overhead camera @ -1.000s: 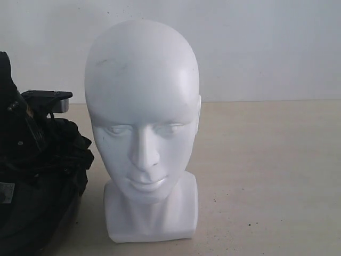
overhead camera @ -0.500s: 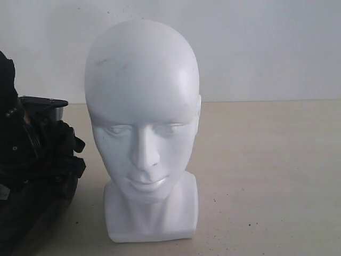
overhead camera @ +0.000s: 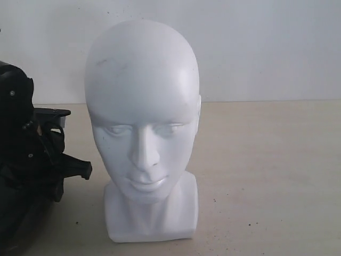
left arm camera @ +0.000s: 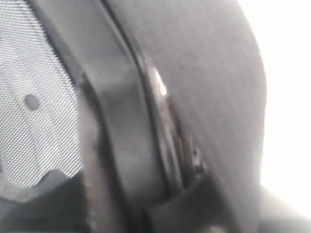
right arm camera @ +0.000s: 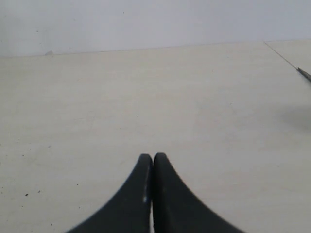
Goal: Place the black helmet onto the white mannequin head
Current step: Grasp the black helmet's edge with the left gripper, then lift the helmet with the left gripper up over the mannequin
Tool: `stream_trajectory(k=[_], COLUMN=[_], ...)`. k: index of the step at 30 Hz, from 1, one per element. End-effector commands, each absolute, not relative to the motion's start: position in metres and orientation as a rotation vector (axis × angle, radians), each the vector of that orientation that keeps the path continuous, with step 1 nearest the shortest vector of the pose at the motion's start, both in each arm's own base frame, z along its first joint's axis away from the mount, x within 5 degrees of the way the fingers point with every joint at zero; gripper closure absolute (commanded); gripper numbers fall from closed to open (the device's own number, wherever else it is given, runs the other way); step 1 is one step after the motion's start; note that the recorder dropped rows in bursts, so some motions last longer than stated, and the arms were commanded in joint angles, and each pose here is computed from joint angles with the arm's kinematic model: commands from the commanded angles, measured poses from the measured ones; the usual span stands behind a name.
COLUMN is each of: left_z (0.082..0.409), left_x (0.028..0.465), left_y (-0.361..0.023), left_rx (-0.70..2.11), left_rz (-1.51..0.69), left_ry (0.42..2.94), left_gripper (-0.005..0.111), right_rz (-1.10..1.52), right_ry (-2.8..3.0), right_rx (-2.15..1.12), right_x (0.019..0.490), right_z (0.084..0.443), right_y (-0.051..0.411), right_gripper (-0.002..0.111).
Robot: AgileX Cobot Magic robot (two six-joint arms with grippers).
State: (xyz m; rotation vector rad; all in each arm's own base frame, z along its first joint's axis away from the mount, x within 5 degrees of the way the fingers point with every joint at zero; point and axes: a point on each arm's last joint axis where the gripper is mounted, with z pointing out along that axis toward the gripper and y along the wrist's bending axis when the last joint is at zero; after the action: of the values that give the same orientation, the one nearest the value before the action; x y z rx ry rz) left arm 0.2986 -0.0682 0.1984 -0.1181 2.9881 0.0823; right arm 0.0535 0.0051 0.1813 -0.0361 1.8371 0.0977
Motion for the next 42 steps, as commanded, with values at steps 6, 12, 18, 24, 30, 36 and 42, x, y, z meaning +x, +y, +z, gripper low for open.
stream_trajectory(k=[6, 12, 18, 24, 30, 36, 42], left_z=[0.249, 0.280, 0.316, 0.354, 0.396, 0.433, 0.461], left_x=[0.273, 0.256, 0.230, 0.195, 0.158, 0.121, 0.091], left_y=[-0.051, -0.046, -0.039, -0.030, -0.022, -0.015, -0.005], left_rx=[-0.032, -0.018, -0.043, -0.020, 0.040, 0.088, 0.132], left_rz=[0.242, 0.206, 0.151, 0.097, 0.013, -0.033, 0.050], left_ry=[2.911, 2.814, 2.688, 2.522, 2.204, 1.861, 1.572], left_gripper=[0.102, 0.102, 0.102, 0.102, 0.102, 0.102, 0.102], right_rz=[0.089, 0.089, 0.089, 0.089, 0.089, 0.089, 0.089], right_ry=[1.818, 1.818, 1.818, 1.818, 1.818, 1.818, 1.818], right_rx=[-0.040, -0.040, -0.040, -0.040, -0.040, -0.040, -0.040], right_x=[0.053, 0.053, 0.053, 0.053, 0.053, 0.053, 0.053], right_z=[0.183, 0.183, 0.183, 0.183, 0.183, 0.183, 0.183], right_y=[0.005, 0.005, 0.005, 0.005, 0.005, 0.005, 0.005], right_gripper=[0.108, 0.108, 0.108, 0.108, 0.108, 0.108, 0.108])
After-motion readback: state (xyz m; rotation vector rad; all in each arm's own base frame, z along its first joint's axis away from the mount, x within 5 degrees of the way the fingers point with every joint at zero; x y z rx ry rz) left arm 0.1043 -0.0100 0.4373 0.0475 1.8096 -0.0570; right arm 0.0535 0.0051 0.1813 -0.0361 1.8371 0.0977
